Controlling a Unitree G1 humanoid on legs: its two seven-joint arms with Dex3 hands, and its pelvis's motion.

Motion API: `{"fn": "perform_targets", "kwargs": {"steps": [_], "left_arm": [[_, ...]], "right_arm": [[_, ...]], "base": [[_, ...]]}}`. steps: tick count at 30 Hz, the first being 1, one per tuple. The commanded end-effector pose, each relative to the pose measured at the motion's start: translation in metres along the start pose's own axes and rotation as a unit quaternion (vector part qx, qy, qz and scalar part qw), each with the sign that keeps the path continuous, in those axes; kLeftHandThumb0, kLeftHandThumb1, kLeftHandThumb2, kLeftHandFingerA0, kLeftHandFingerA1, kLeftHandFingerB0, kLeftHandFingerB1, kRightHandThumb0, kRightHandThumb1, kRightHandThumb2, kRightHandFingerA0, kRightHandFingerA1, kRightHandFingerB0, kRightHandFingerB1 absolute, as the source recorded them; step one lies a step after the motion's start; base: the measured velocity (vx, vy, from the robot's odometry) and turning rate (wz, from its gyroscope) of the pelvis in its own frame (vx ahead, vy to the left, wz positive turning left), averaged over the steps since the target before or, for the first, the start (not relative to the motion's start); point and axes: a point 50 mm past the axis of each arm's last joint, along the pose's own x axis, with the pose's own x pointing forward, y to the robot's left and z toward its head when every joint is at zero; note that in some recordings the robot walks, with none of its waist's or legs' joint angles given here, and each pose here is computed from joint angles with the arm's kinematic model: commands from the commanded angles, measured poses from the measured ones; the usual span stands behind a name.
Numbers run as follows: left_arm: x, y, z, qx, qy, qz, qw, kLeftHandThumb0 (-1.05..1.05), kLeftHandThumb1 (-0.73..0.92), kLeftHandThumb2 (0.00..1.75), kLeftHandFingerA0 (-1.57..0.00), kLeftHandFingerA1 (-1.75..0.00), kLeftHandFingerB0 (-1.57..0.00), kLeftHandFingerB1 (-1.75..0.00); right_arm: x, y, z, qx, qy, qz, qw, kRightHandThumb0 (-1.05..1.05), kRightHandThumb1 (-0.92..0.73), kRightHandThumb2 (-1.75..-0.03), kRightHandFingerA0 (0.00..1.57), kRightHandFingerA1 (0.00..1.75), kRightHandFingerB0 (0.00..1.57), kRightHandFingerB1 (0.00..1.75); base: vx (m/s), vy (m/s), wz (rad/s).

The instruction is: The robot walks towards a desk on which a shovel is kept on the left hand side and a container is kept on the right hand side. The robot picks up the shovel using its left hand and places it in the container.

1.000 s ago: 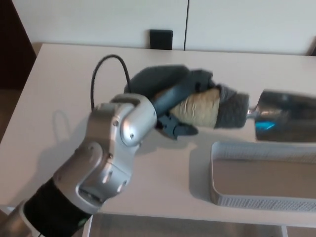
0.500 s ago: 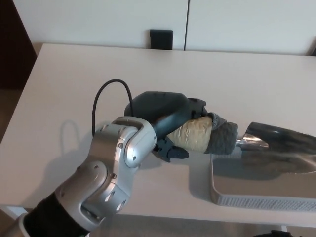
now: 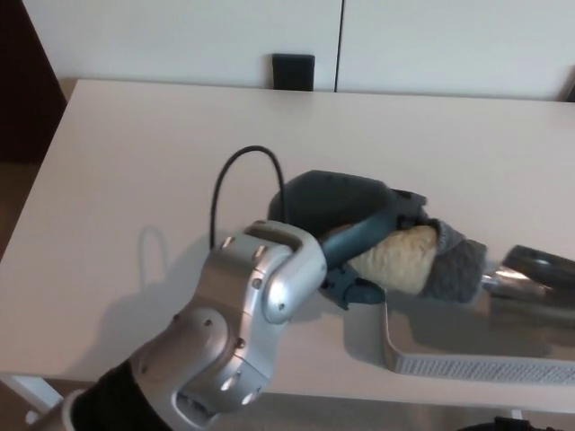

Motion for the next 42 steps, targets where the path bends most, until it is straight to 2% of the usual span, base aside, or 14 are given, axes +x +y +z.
{"fn": "perform_targets", "kwargs": {"steps": [1, 7, 8, 10, 16, 17, 18, 19, 28, 31, 37, 40, 41, 42], "left_arm": [[-0.002, 0.004, 0.009, 0.014, 0.008, -0.002, 1.000, -0.40, 0.90, 0.67, -0.88, -1.21, -0.69, -0.58], [-0.005, -0.009, 0.017, 0.048, -0.006, 0.008, 0.999, -0.40, 0.87, 0.66, -0.87, -1.14, -0.78, -0.64], [-0.004, -0.013, 0.017, 0.076, -0.001, -0.002, 0.997, -0.38, 0.72, 1.13, -0.81, -0.83, -0.68, -0.75], [-0.005, -0.017, 0.017, 0.076, 0.001, -0.010, 0.997, -0.43, 0.92, 0.69, -0.76, -0.58, -0.63, -0.55], [-0.005, -0.018, 0.014, 0.069, 0.005, -0.010, 0.998, -0.43, 0.92, 0.70, -0.71, -0.67, -0.60, -0.55], [-0.006, -0.017, 0.012, 0.064, 0.005, -0.007, 0.998, -0.37, 0.72, 1.13, -0.76, -0.88, -0.61, -0.71], [-0.006, -0.017, 0.012, 0.061, 0.005, -0.005, 0.998, -0.37, 0.72, 1.13, -0.76, -0.88, -0.61, -0.71], [-0.006, -0.017, 0.010, 0.053, 0.013, -0.007, 0.998, -0.42, 0.92, 0.68, -0.74, -0.90, -0.64, -0.58], [-0.008, -0.001, -0.006, 0.029, 0.046, 0.014, 0.998, -0.39, 0.89, 0.69, -0.81, -1.36, -0.62, -0.64], [-0.008, 0.006, -0.011, 0.026, 0.049, 0.029, 0.998, -0.41, 0.91, 0.66, -0.80, -0.97, -0.62, -0.60], [-0.010, 0.012, -0.014, 0.039, 0.055, 0.055, 0.996, -0.42, 0.89, 0.66, -0.85, -1.32, -0.61, -0.68], [-0.012, 0.006, -0.013, 0.083, 0.037, 0.051, 0.995, -0.42, 0.92, 0.68, -0.89, -0.94, -0.57, -0.53], [-0.012, 0.004, -0.012, 0.092, 0.036, 0.043, 0.994, -0.37, 0.74, 1.15, -0.83, -0.89, -0.50, -0.66], [-0.012, 0.003, -0.011, 0.102, 0.038, 0.042, 0.993, -0.43, 0.92, 0.72, -0.81, -0.76, -0.56, -0.54]], "right_arm": [[-0.003, -0.006, 0.002, -0.016, 0.006, -0.004, 1.000, -0.48, -0.57, -0.57, 0.49, 0.42, 0.39, 0.37], [-0.002, -0.006, 0.003, -0.020, 0.005, -0.002, 1.000, -0.51, -0.56, -0.57, 0.50, 0.43, 0.40, 0.38], [-0.002, -0.006, 0.003, -0.013, 0.005, -0.002, 1.000, -0.50, -0.56, -0.57, 0.49, 0.44, 0.39, 0.38], [-0.003, -0.005, 0.003, -0.016, 0.003, -0.002, 1.000, -0.51, -0.56, -0.57, 0.49, 0.44, 0.39, 0.38], [-0.002, -0.006, 0.005, -0.018, 0.005, -0.003, 1.000, -0.49, -0.56, -0.57, 0.49, 0.44, 0.40, 0.38], [-0.001, -0.006, 0.005, -0.018, 0.005, -0.003, 1.000, -0.49, -0.56, -0.57, 0.50, 0.43, 0.40, 0.37], [-0.001, -0.007, 0.005, -0.021, 0.005, -0.004, 1.000, -0.49, -0.56, -0.57, 0.50, 0.43, 0.40, 0.37], [-0.002, -0.007, 0.004, -0.028, 0.006, -0.003, 1.000, -0.51, -0.56, -0.57, 0.50, 0.43, 0.40, 0.37], [-0.003, -0.004, 0.000, -0.011, 0.005, 0.004, 1.000, -0.49, -0.57, -0.57, 0.49, 0.42, 0.39, 0.37], [-0.003, -0.004, 0.000, -0.015, 0.005, 0.005, 1.000, -0.50, -0.57, -0.57, 0.48, 0.42, 0.39, 0.37], [-0.003, -0.004, 0.000, -0.018, 0.009, 0.004, 1.000, -0.50, -0.57, -0.57, 0.49, 0.42, 0.39, 0.37], [-0.003, -0.003, 0.000, -0.017, 0.010, 0.004, 1.000, -0.50, -0.57, -0.57, 0.48, 0.42, 0.40, 0.37], [-0.003, -0.003, 0.001, -0.018, 0.011, 0.004, 1.000, -0.50, -0.57, -0.57, 0.48, 0.42, 0.39, 0.37], [-0.002, -0.005, 0.002, -0.020, 0.010, 0.001, 1.000, -0.51, -0.57, -0.57, 0.48, 0.42, 0.39, 0.36]], "base": [[0.00, 0.000, 0.00], [0.00, 0.000, 0.00], [0.00, 0.000, 0.00], [0.00, 0.000, 0.00], [0.00, 0.000, 0.00], [0.00, 0.000, 0.00], [0.00, 0.000, 0.00], [0.00, 0.000, 0.00], [0.00, 0.000, 0.00], [0.00, 0.000, 0.00], [0.00, 0.000, 0.00], [0.00, 0.000, 0.00], [0.00, 0.000, 0.00], [0.00, 0.000, 0.00]]}}
